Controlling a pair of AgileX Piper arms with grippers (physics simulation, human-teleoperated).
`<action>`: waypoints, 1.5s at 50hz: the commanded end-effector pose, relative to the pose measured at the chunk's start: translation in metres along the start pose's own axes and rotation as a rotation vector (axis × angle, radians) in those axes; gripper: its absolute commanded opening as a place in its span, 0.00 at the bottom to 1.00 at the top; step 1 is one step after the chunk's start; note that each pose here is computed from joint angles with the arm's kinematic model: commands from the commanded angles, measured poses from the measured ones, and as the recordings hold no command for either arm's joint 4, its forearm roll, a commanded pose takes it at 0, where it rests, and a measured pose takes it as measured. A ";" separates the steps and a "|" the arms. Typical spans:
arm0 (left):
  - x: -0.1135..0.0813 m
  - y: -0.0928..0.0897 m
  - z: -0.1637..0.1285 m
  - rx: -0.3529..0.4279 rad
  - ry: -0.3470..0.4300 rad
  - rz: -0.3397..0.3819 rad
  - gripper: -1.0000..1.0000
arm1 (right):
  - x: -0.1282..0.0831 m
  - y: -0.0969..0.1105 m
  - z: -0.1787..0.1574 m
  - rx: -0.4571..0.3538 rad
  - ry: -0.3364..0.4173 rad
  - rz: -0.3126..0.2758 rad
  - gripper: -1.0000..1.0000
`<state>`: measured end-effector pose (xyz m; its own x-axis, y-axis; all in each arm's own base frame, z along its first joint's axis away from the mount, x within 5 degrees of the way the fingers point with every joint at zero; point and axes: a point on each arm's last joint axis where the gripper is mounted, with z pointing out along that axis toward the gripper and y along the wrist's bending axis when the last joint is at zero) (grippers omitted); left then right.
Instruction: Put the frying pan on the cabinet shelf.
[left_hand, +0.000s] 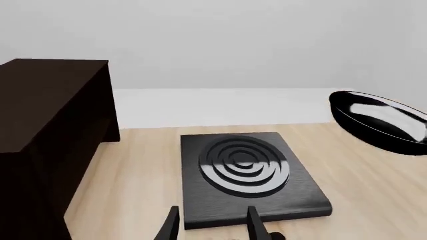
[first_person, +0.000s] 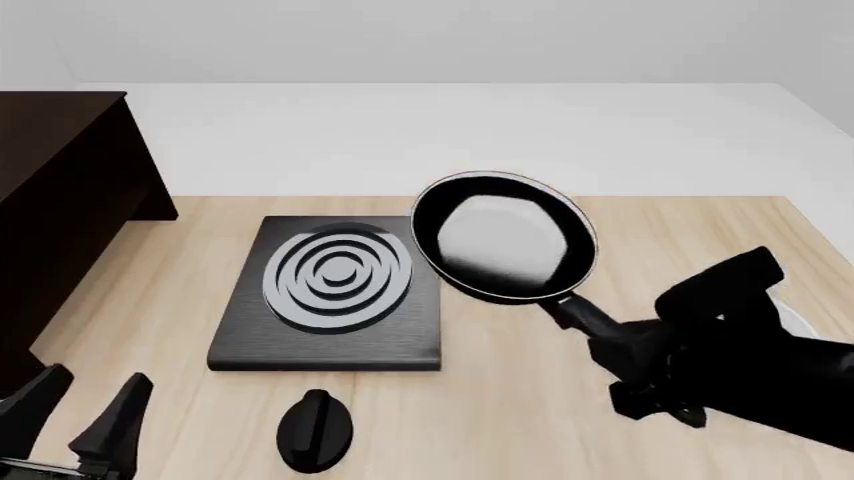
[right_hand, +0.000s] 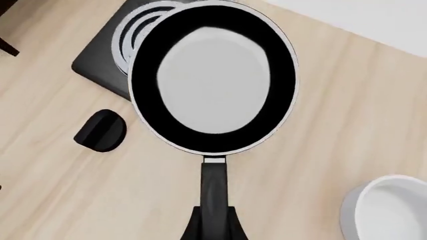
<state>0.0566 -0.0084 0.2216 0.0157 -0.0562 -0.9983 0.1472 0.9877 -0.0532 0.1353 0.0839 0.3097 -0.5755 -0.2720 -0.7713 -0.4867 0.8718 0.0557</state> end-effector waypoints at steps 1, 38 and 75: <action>-0.020 -0.004 0.000 0.048 0.046 -0.089 1.00 | -0.029 0.004 0.002 -0.020 -0.120 0.010 0.00; -0.089 -0.030 0.024 0.260 0.201 -0.770 1.00 | -0.109 0.063 0.035 -0.179 -0.325 -0.277 0.00; -0.077 -0.056 0.043 0.423 0.291 -1.064 1.00 | -0.132 0.124 0.057 -0.321 -0.325 -0.353 0.00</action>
<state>0.0867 -0.0587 0.3121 -0.4832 -0.7290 -0.4848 0.2850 0.3926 -0.8744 0.1913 0.2356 0.3681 -0.1716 -0.3776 -0.9100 -0.7981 0.5947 -0.0963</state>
